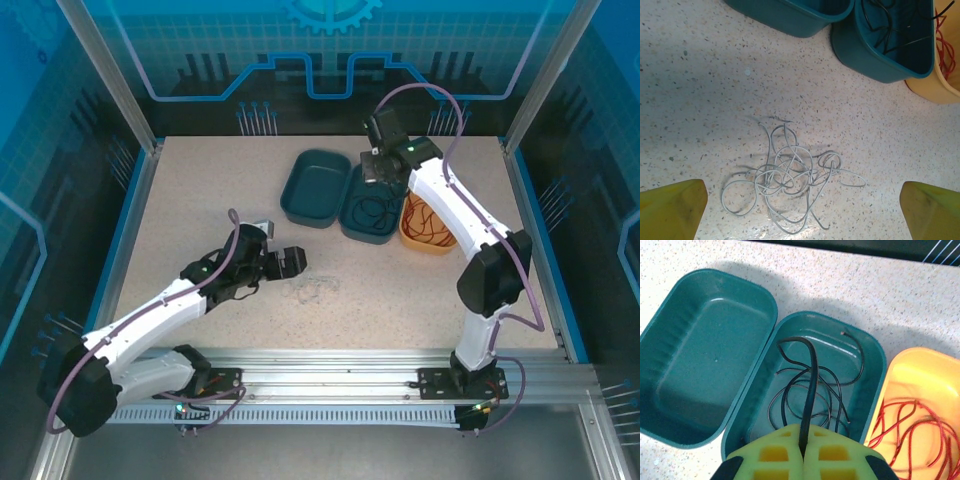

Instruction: Untangle the cables

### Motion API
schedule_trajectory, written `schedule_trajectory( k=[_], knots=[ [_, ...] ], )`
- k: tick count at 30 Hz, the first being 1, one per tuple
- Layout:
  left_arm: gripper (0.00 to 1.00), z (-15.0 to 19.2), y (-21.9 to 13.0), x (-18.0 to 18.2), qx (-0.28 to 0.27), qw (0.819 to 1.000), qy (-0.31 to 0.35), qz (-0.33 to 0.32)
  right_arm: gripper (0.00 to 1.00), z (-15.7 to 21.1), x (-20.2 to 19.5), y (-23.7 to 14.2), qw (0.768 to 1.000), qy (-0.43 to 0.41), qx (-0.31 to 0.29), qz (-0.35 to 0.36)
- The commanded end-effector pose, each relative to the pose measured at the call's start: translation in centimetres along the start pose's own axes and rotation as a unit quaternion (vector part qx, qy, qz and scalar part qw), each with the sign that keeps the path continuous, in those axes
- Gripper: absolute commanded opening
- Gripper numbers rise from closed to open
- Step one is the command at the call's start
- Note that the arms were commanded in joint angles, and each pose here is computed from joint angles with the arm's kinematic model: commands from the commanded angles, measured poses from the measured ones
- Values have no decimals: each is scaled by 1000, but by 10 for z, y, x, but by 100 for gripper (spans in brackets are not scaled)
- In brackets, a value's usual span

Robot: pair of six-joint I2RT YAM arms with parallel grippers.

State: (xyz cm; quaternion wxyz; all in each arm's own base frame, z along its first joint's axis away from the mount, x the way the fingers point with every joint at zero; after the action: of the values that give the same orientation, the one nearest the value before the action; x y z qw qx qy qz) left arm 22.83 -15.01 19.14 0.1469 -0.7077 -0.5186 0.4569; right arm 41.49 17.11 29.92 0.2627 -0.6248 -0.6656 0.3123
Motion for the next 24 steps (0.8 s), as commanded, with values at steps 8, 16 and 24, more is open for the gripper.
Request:
schedule_trajectory(
  k=[8, 16, 24],
  knots=[
    [99, -10, -7, 6, -21, 1000, 1, -12, 0, -8, -5, 32, 998, -40, -15, 35],
    [99, -10, -7, 9, -20, 1000, -6, -15, 0, 24, 16, 62, 996, -78, 18, 30],
    [99, -12, -7, 7, -20, 1000, -8, -14, 0, 60, 33, 82, 993, -100, 61, 26]
  ],
)
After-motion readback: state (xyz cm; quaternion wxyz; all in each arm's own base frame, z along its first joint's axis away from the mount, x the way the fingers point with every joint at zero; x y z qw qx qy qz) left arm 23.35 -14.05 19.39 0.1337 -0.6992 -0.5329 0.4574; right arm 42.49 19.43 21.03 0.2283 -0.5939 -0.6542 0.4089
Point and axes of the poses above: each hand's point on the last joint's axis, 136 mm out from that joint toward the fingers, its own y axis out along the fingers, its own x axis along the line the jaws close on, z = x × y, the point moved 7 cm from there along -y, back along the fingers
